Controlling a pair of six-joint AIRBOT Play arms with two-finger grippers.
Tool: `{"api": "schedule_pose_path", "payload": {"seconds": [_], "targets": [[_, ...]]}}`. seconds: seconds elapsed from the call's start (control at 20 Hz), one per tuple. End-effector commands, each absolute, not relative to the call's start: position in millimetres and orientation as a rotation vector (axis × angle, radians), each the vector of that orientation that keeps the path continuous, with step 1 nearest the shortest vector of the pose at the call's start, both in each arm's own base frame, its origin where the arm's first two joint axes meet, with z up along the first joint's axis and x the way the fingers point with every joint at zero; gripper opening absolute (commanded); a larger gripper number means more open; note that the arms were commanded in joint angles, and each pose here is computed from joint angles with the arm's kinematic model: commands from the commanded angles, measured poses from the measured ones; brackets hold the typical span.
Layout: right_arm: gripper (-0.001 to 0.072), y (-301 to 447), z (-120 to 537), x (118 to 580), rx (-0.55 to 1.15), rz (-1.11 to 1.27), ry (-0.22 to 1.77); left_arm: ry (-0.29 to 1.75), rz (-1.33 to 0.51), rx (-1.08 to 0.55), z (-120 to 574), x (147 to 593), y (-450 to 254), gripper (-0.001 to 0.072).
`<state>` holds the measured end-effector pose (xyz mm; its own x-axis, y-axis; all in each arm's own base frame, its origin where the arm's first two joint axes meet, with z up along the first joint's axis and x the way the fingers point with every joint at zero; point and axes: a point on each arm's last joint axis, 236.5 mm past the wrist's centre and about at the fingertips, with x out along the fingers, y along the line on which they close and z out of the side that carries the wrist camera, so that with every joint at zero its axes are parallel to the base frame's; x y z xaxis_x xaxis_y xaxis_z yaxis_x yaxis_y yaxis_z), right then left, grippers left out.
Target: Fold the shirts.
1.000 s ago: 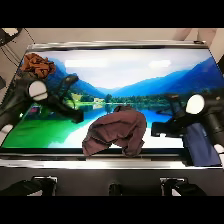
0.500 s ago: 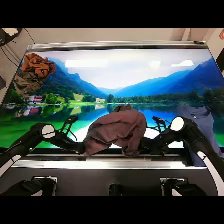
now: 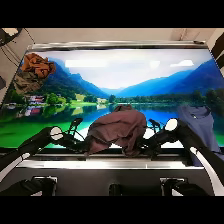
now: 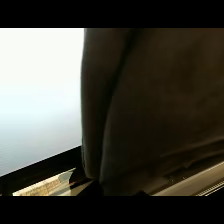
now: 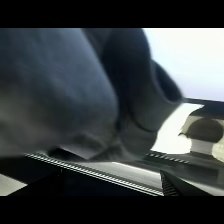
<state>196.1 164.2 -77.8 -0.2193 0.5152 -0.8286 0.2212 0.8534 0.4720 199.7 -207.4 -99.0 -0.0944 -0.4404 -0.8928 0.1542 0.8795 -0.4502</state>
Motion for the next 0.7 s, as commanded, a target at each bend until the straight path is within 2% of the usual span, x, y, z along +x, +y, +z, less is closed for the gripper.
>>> {"api": "schedule_pose_path", "payload": {"seconds": [0.0, 0.1, 0.15, 0.2, 0.3, 0.45, 0.55, 0.65], "targets": [[0.0672, 192.2, -93.0, 192.0, 0.563, 0.334, 1.794, 1.56, -0.522, -0.247, -91.5, 205.2, -213.3, 0.0033], [0.0654, 204.8, -103.8, 196.1, 0.557, 0.292, 1.766, 1.54, -0.529, -0.248, -85.9, 207.0, -214.1, 0.0033], [0.0436, 209.0, -106.3, 201.5, 0.555, 0.284, 1.735, 1.531, -0.533, -0.248, -83.4, 207.6, -214.3, 0.0033], [0.0069, 210.8, -106.5, 208.3, 0.566, 0.271, 1.708, 1.52, -0.536, -0.248, -80.4, 208.7, -214.5, 0.0032], [0.0048, 209.0, -96.1, 221.8, 0.522, 0.289, 1.662, 1.471, -0.539, -0.216, -69.1, 218.1, -209.0, 0.003], [0.0047, 187.2, -30.7, 271.4, 0.284, 0.346, 1.42, 1.252, -0.53, -0.02, 0.2, 264.1, -183.2, 0.0028], [0.0047, 155.2, 69.1, 325.3, 0.129, 0.293, 1.084, 1.003, -0.424, 0.087, 94.2, 309.6, -149.8, 0.0028], [0.0048, 109.8, 226.4, 357.8, 0.019, 0.198, 0.625, 0.663, -0.308, 0.126, 231.6, 339.9, -112.6, 0.0029]]}}
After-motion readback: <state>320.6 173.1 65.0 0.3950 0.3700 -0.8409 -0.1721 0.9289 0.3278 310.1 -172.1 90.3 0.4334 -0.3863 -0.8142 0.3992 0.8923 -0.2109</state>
